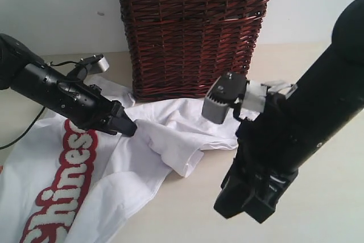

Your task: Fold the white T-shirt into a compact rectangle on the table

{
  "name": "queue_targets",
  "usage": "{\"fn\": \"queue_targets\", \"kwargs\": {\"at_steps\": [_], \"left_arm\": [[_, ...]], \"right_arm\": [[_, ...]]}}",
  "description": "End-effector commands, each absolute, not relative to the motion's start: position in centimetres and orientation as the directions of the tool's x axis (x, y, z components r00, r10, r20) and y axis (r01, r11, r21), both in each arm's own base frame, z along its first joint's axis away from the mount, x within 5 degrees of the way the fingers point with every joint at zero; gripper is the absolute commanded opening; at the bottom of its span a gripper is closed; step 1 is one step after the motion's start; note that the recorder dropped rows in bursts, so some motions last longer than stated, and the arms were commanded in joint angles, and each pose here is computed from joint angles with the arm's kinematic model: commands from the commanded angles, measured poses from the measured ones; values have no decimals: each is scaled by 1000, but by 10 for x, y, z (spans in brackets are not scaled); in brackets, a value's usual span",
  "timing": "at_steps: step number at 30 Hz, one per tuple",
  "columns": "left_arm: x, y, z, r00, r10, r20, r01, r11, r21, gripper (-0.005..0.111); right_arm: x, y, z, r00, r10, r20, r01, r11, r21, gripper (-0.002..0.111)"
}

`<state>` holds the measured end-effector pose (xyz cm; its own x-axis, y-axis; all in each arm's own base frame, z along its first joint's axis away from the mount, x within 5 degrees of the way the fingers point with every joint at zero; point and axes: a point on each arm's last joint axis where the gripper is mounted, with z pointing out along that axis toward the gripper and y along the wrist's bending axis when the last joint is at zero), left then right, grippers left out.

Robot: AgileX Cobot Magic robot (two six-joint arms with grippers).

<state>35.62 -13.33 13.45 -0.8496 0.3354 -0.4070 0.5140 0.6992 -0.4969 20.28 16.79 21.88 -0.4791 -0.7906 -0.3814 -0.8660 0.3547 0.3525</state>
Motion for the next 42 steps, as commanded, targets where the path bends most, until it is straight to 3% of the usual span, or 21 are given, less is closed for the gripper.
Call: {"fn": "queue_targets", "kwargs": {"at_steps": [1,7,11,25,29,32,37,42], "left_arm": [[359,-134,136,-856,304,-419,498,702,-509,56],[358,-135,137,-861,297,-412,492,691,-530,56],[354,-138,139,-864,308,-399,496,660,-565,56],[347,-142,146,-860,341,-380,510,606,-611,56],[341,-144,154,-852,364,-376,523,566,-637,56],[338,-143,167,-832,385,-400,555,555,-620,56],[337,-133,189,-798,403,-448,599,615,-513,56],[340,-121,203,-789,379,-484,593,675,-438,56]], "right_arm": [[214,170,191,-467,-816,-340,-869,351,350,45],[254,170,167,-446,-784,-432,-879,475,44,43],[280,170,168,-452,-696,-558,-781,611,-130,43],[312,166,171,-351,-598,-720,-594,737,-322,43],[324,158,173,-367,-529,-765,-496,807,-320,43],[333,146,170,-461,-447,-767,-441,865,-240,43],[336,137,176,-565,-387,-729,-464,879,-107,43],[324,148,196,-614,-409,-675,-574,818,26,43]]}}
